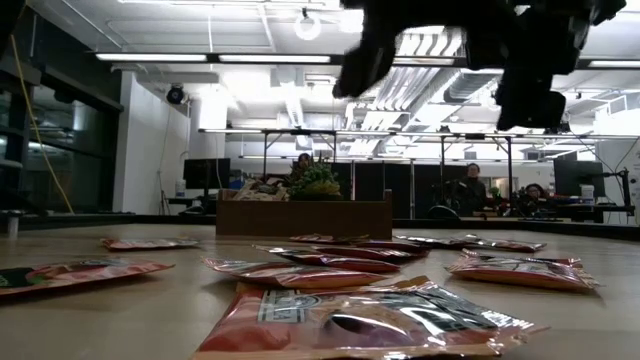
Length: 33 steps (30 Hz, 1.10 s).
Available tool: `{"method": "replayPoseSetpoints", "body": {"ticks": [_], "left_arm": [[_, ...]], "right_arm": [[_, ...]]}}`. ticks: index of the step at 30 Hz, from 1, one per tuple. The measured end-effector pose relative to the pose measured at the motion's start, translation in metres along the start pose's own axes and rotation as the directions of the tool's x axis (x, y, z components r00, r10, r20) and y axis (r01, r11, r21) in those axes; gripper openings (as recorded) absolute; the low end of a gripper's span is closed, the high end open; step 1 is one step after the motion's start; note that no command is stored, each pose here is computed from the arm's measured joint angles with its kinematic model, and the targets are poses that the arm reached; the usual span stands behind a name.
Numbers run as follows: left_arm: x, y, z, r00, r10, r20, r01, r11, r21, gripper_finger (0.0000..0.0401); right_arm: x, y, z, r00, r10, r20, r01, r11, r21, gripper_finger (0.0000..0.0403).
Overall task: Pick & Place Tea
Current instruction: Put the orange tea bag into the middle section of the wooden organizer
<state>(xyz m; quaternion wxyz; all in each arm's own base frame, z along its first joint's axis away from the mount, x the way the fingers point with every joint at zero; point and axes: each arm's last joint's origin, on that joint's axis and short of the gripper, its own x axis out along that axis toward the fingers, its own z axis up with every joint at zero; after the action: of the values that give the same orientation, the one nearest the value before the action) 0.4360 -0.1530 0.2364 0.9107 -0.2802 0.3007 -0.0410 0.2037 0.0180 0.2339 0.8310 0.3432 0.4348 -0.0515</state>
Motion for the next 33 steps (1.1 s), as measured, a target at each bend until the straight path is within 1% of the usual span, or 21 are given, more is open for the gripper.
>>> {"method": "replayPoseSetpoints", "body": {"ticks": [5, 9, 10, 11, 14, 16, 18, 20, 22, 29, 33], "left_arm": [[0.028, 0.005, -0.001, 0.996, 0.077, -0.048, -0.082, 0.992, -0.097, 0.0], [0.047, 0.009, -0.009, 0.99, 0.108, -0.093, -0.123, 0.977, -0.173, 0.0], [0.049, 0.013, -0.013, 0.983, 0.133, -0.125, -0.155, 0.97, -0.187, 0.0], [0.051, 0.015, -0.017, 0.976, 0.155, -0.154, -0.184, 0.962, -0.2, 0.0], [0.06, 0.018, -0.025, 0.971, 0.156, -0.182, -0.2, 0.946, -0.256, 0.0], [0.063, 0.022, -0.031, 0.96, 0.181, -0.212, -0.234, 0.937, -0.26, 0.0], [0.063, 0.021, -0.034, 0.96, 0.169, -0.222, -0.224, 0.94, -0.257, 0.0], [0.062, 0.017, -0.03, 0.968, 0.143, -0.208, -0.196, 0.946, -0.26, 0.0], [0.061, 0.015, -0.032, 0.966, 0.141, -0.215, -0.195, 0.947, -0.255, 0.0], [0.061, 0.02, -0.038, 0.948, 0.207, -0.243, -0.264, 0.936, -0.232, 0.0], [0.067, 0.025, -0.042, 0.944, 0.225, -0.243, -0.28, 0.934, -0.221, 0.0]], "right_arm": [[0.003, 0.002, -0.005, 1.0, 0.001, 0.0, -0.001, 0.997, -0.084, 0.0161], [0.004, 0.004, -0.007, 1.0, -0.002, 0.005, 0.003, 0.987, -0.158, 0.0161], [0.004, 0.004, -0.007, 1.0, -0.002, 0.004, 0.003, 0.985, -0.173, 0.0161], [0.004, 0.004, -0.007, 1.0, -0.002, 0.002, 0.002, 0.983, -0.184, 0.0161], [0.004, 0.004, -0.007, 1.0, 0.002, 0.0, -0.002, 0.982, -0.188, 0.0161], [0.004, 0.005, -0.007, 1.0, 0.009, 0.006, -0.008, 0.982, -0.188, 0.0161], [0.004, 0.005, -0.006, 1.0, 0.008, 0.008, -0.007, 0.985, -0.175, 0.0161], [0.004, 0.005, -0.006, 1.0, 0.007, 0.01, -0.005, 0.986, -0.166, 0.0161], [0.004, 0.005, -0.006, 1.0, 0.009, 0.008, -0.007, 0.986, -0.165, 0.0161], [0.005, 0.012, -0.014, 1.0, 0.004, 0.005, -0.003, 0.985, -0.171, 0.0161], [0.006, 0.018, -0.02, 1.0, -0.011, 0.018, 0.014, 0.987, -0.161, 0.0161]]}}
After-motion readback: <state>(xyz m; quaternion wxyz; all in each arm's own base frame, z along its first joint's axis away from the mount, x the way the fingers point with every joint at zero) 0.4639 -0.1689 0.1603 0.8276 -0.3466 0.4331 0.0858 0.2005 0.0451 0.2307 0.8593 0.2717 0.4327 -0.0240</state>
